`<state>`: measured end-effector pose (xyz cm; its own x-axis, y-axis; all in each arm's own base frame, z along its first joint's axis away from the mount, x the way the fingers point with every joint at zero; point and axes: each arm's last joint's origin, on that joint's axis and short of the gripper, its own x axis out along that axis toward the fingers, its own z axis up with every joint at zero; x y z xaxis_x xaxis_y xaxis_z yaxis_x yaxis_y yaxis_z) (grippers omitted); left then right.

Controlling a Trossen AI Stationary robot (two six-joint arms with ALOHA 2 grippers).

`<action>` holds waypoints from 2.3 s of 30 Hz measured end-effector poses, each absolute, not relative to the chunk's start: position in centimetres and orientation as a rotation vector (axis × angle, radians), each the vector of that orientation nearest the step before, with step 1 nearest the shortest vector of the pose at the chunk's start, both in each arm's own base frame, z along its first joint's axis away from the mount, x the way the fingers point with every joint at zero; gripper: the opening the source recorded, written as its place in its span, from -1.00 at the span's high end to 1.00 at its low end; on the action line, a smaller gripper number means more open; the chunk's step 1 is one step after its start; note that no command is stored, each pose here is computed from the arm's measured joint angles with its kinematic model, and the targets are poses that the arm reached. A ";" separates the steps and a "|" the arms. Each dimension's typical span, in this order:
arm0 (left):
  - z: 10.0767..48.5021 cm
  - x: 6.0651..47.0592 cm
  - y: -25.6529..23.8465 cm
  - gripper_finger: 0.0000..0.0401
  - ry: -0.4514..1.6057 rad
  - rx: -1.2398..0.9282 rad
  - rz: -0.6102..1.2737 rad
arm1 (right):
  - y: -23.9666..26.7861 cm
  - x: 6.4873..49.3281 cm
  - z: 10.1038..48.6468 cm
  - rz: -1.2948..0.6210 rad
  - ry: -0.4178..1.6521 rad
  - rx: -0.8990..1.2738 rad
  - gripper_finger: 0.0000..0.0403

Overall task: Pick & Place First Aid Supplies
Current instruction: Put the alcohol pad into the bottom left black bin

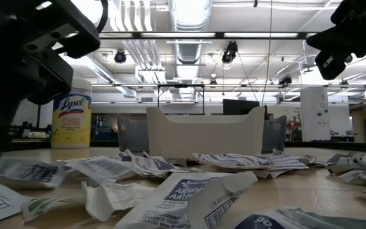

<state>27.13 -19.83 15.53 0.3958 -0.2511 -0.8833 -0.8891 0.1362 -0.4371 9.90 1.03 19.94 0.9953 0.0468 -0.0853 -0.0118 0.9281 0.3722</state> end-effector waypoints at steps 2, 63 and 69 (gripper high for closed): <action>15.6 27.0 -20.0 1.00 1.142 -1.399 0.627 | 1.0 9.9 19.9 0.030 0.093 0.380 0.96; 28.6 25.8 -6.6 1.00 0.538 -0.327 0.473 | 1.0 9.9 19.9 0.030 0.093 0.376 0.96; 29.1 26.6 -1.8 1.00 0.577 -0.273 0.507 | 1.0 9.9 19.9 0.030 0.093 0.376 0.96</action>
